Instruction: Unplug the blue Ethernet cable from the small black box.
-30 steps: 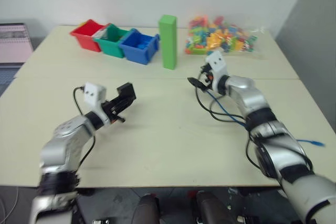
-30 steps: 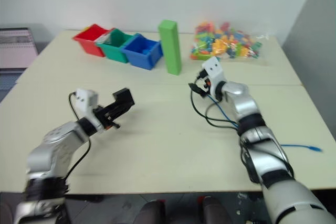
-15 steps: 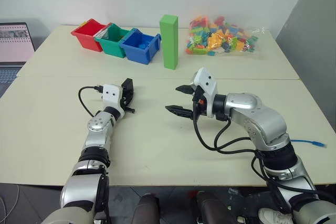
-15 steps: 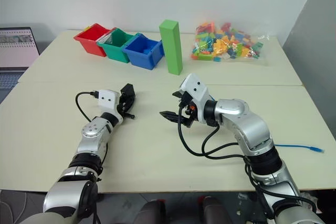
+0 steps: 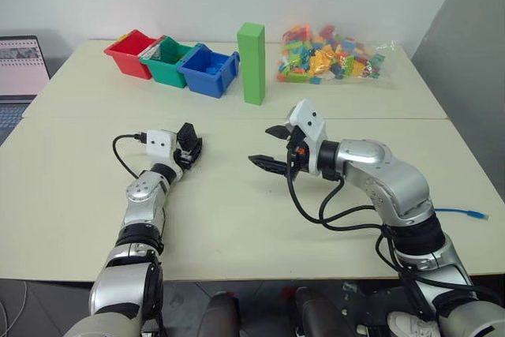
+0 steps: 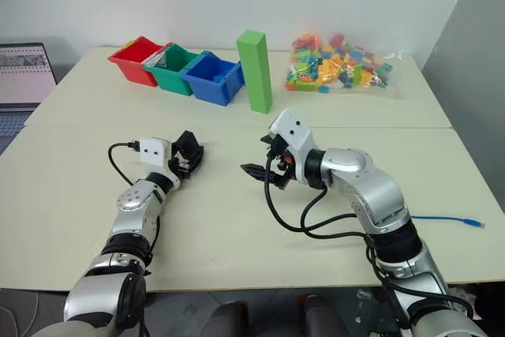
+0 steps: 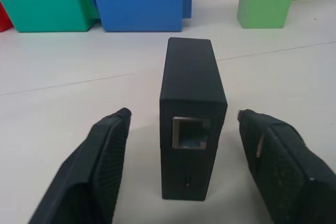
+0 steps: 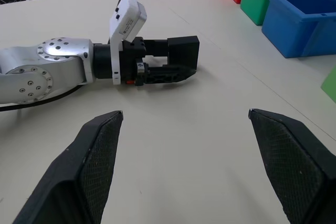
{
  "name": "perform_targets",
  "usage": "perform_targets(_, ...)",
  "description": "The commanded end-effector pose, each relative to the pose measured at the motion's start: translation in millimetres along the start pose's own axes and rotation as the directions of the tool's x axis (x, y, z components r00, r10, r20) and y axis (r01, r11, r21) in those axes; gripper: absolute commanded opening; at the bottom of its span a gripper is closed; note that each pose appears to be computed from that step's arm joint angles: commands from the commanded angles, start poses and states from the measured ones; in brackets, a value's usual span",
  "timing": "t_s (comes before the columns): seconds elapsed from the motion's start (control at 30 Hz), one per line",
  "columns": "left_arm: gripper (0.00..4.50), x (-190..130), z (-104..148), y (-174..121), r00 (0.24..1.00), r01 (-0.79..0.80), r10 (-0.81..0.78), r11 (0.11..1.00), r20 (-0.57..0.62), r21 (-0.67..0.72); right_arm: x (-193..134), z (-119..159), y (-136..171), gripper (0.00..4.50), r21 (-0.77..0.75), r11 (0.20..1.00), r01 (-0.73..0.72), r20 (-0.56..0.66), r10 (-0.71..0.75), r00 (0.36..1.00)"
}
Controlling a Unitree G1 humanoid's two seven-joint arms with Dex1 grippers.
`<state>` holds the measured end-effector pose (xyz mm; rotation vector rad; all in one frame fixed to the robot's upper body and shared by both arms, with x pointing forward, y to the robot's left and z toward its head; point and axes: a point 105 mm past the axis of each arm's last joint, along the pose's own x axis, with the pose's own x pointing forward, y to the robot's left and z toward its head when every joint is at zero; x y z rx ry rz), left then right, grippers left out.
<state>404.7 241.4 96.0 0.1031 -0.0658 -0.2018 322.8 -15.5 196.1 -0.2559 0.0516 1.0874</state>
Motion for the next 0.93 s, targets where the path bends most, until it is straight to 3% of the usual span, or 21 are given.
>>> perform_targets(0.03, 4.17, -16.6, -14.9, 5.6, 0.998, -0.015, 0.015, 1.0, -0.069, 0.003, -1.4, 7.4, -0.3, 4.07, -0.021, 1.0, 0.019, 0.035, -0.018, 0.999)
perform_targets(0.17, 4.17, -38.8, -22.5, 11.7, 0.984, -0.023, 0.03, 0.999, -0.177, 0.041, -5.6, -4.7, -0.4, 4.07, -0.001, 0.999, 0.052, 0.017, -0.052, 0.998)
perform_targets(0.33, 4.17, -82.8, 8.8, 22.8, 0.985, 0.03, -0.014, 0.995, -0.174, 0.092, -27.8, -27.4, -11.2, 4.07, 0.017, 0.987, 0.16, 0.003, -0.16, 0.987)
perform_targets(0.47, 4.17, -111.0, 31.1, 14.9, 0.96, 0.205, -0.172, 0.969, -0.219, 0.137, -56.4, -42.2, -35.8, 4.07, -0.011, 0.963, 0.269, 0.005, -0.269, 0.963)
perform_targets(0.63, 4.17, -131.9, 49.8, 11.2, 0.914, 0.338, -0.295, 0.933, -0.279, 0.123, -79.1, -45.3, -40.1, 4.07, 0.012, 0.982, 0.188, 0.008, -0.188, 0.982)
perform_targets(0.77, 4.17, -134.5, 64.8, 11.9, 0.909, 0.357, -0.314, 0.926, -0.275, 0.122, -88.6, -43.1, -32.8, 4.07, 0.029, 0.995, 0.092, 0.001, -0.092, 0.996)
perform_targets(0.93, 4.17, -133.6, 69.2, 11.7, 0.908, 0.356, -0.315, 0.928, -0.276, 0.113, -93.3, -42.8, -33.0, 4.07, 0.028, 0.997, 0.073, -0.005, -0.072, 0.997)
